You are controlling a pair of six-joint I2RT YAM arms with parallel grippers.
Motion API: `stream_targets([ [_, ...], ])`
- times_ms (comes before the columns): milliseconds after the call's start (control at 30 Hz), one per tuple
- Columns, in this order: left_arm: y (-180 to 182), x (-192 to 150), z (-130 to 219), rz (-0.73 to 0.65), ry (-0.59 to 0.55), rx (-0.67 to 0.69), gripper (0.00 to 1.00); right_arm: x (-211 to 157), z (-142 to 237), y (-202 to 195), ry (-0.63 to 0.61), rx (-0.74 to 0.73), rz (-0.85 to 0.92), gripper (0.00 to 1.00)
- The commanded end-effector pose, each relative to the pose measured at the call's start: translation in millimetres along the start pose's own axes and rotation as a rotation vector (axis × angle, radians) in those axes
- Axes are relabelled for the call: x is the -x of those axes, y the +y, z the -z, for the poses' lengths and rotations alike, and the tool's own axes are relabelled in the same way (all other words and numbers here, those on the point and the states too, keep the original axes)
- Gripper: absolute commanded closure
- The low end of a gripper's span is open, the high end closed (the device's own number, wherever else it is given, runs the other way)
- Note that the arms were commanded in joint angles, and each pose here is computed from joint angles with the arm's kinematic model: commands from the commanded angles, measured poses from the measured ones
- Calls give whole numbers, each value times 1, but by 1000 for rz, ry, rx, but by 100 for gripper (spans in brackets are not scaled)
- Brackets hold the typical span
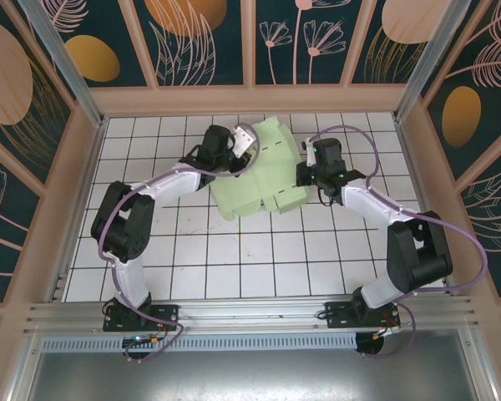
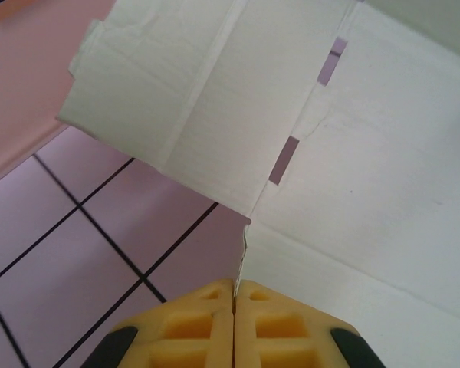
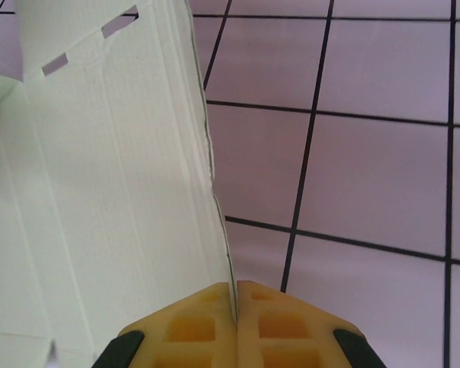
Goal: Fold the paper box
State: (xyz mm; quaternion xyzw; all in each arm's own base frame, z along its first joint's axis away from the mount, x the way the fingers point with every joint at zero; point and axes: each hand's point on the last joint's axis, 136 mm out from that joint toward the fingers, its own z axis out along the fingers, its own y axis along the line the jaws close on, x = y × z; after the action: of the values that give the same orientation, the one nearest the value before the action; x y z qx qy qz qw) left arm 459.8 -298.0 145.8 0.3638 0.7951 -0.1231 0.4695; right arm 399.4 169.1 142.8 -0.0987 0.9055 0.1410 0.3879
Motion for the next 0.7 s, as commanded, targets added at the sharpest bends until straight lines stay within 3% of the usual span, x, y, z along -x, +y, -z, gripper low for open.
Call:
stream_targets([
  [0,15,16,14,-79,-73,216,93,17,0,6,-43,13,-93,100],
  [167,13,5,9,-193,-34,391,93,24,-1,20,-48,79,-112,100],
  [333,4,-1,4,-269,-40,484,93,27,-1,26,-53,110,-119,100],
  [667,-11,-3,-2,-336,-37,462,92,31,1,25,-54,103,-100,100],
])
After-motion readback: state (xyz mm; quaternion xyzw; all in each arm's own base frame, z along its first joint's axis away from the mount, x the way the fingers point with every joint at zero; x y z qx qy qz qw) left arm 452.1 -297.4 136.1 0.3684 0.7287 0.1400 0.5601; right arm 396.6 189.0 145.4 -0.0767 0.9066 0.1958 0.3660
